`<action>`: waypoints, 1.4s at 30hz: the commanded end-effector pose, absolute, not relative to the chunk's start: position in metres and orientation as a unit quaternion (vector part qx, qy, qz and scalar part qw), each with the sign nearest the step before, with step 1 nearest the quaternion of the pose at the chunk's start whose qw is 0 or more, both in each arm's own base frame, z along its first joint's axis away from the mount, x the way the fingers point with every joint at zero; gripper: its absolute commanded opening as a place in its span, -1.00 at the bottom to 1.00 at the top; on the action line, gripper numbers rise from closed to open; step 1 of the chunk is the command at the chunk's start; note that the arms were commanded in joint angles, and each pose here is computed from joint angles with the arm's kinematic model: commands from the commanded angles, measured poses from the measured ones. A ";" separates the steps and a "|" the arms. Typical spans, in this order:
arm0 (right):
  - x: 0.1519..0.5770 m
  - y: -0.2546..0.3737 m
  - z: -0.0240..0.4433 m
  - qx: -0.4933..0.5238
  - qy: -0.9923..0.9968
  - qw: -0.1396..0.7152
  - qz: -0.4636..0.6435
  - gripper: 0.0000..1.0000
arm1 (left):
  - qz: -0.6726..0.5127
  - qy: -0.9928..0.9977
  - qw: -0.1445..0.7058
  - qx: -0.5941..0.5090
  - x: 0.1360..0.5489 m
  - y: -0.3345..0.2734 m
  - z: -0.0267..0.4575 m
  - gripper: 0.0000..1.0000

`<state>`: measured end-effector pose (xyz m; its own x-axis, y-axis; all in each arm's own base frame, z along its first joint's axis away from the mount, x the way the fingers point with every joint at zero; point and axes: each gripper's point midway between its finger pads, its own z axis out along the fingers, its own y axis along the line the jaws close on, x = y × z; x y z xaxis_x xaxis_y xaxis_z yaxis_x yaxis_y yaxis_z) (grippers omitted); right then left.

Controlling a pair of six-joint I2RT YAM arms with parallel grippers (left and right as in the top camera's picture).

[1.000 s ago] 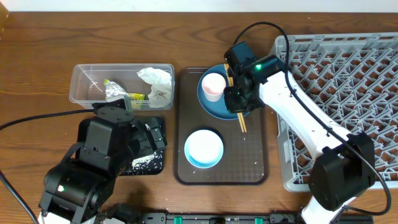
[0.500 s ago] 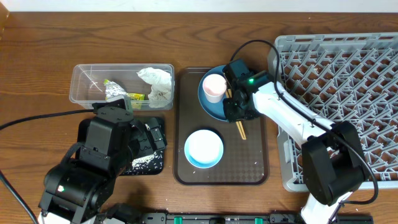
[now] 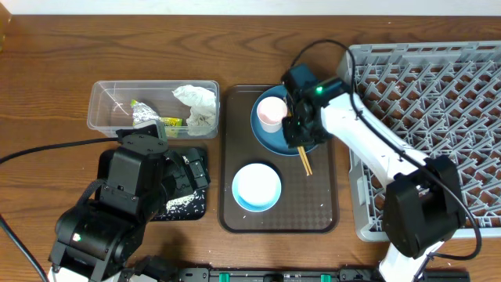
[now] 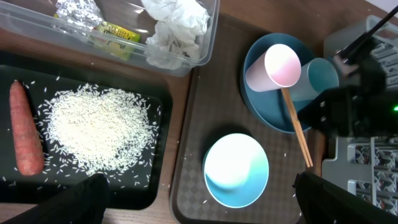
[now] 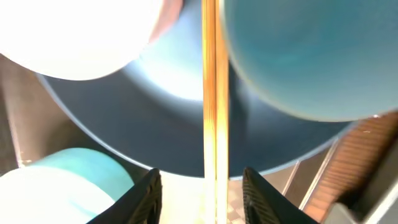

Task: Sort waste into correct bins and load items into the dishwasher rack
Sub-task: 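Reach the right gripper to the wooden chopsticks on the blue plate and pinch one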

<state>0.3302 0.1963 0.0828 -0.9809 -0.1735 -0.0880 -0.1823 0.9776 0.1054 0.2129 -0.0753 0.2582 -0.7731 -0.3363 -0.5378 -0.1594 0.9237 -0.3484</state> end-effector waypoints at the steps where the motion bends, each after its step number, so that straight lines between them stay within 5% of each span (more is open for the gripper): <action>1: 0.341 0.197 0.099 -0.099 0.992 0.056 0.060 -0.27 | -0.143 0.928 0.318 -0.134 0.214 -0.074 0.264 0.96; 20: 0.318 0.198 0.036 -0.129 0.990 0.050 0.041 -0.61 | -0.143 0.928 0.318 -0.134 0.214 -0.074 0.264 0.96; 27: 0.321 0.198 0.038 -0.127 0.989 0.055 0.042 -0.95 | -0.143 0.928 0.318 -0.134 0.214 -0.074 0.264 0.96; 42: 0.319 0.195 0.087 -0.124 0.991 0.025 0.032 -0.98 | -0.143 0.928 0.318 -0.134 0.214 -0.074 0.264 0.96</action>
<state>0.3195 0.1916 0.0827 -0.9702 -0.2360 -0.0545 -0.2388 0.9695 0.0542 0.2129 -0.0753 0.2582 -0.7732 -0.3359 -0.5379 -0.1591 0.9238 -0.3482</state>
